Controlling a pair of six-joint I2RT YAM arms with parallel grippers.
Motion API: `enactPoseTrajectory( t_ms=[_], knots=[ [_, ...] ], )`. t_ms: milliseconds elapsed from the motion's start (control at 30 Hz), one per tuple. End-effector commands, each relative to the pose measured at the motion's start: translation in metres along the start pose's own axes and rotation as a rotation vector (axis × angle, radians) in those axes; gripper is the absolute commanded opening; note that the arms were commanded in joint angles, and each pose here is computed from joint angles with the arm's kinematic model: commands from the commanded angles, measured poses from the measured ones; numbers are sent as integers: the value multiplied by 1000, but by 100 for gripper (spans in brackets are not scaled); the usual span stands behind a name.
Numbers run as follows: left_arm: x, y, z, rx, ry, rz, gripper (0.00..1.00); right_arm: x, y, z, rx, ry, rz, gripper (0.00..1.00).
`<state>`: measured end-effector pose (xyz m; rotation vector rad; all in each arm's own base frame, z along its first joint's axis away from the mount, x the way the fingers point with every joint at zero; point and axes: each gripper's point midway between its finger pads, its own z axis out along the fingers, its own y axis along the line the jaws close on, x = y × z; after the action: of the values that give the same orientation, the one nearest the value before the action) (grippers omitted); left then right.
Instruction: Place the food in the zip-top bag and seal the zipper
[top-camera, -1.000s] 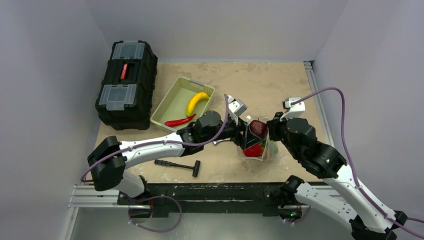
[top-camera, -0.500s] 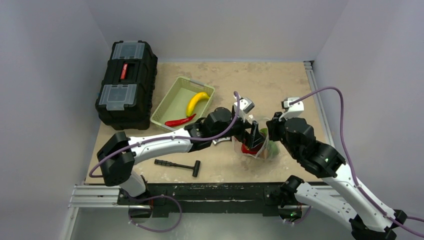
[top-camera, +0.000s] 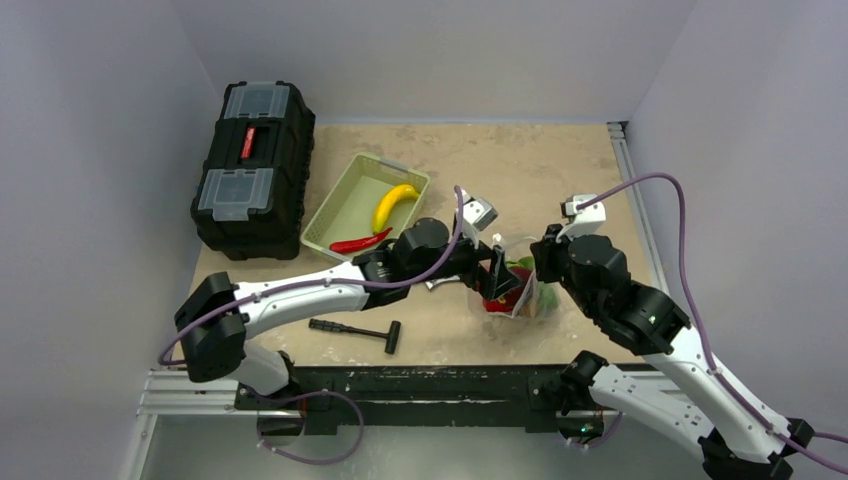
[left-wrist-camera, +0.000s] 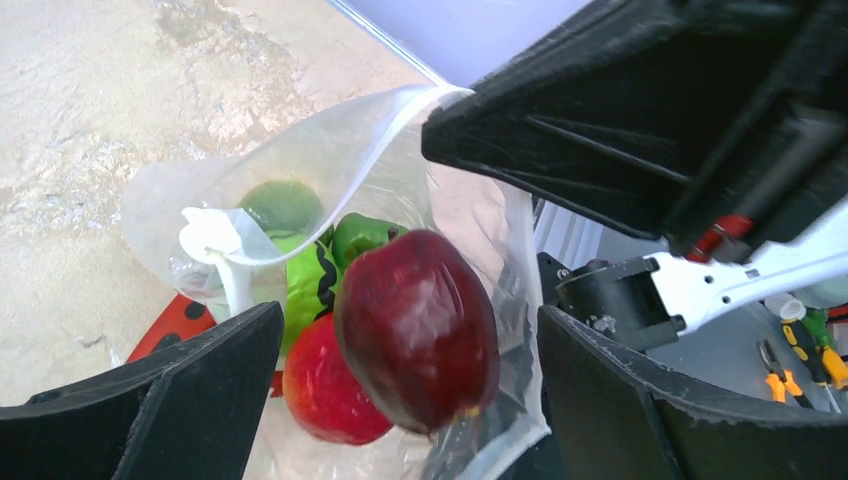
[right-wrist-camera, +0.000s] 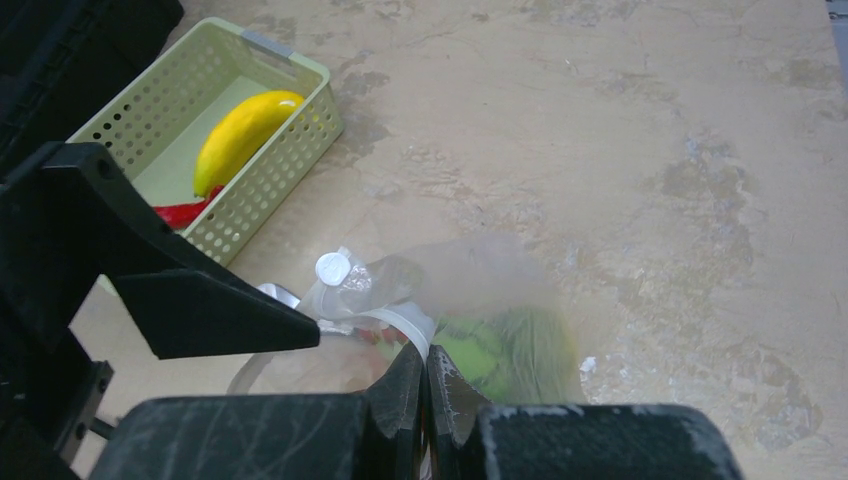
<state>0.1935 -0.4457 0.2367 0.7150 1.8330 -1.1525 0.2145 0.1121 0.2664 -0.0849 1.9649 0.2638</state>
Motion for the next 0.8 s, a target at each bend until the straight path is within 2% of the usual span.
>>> enactPoseTrajectory(
  t_ms=[0, 100, 267, 400, 467, 600, 767],
  knots=[
    [-25, -14, -28, 34, -106, 45, 96, -12, 7, -3, -33, -43, 28, 0],
    [-23, -8, -38, 8, -123, 42, 93, -12, 8, -2, -37, -42, 26, 0],
    [-8, -11, -41, 30, -45, 52, 72, -12, 7, -1, -29, -42, 26, 0],
    [15, -20, -25, 73, 44, 25, 58, -12, 6, -2, -28, -44, 26, 0],
    [25, -29, -4, 112, 79, -44, 52, -12, 5, -3, -23, -43, 25, 0],
    [20, -50, 14, 176, 94, -41, 50, -12, 5, -1, -20, -43, 24, 0],
    [17, -36, 9, 94, 88, 0, 55, -12, 1, -1, 3, -41, 22, 0]
  ],
)
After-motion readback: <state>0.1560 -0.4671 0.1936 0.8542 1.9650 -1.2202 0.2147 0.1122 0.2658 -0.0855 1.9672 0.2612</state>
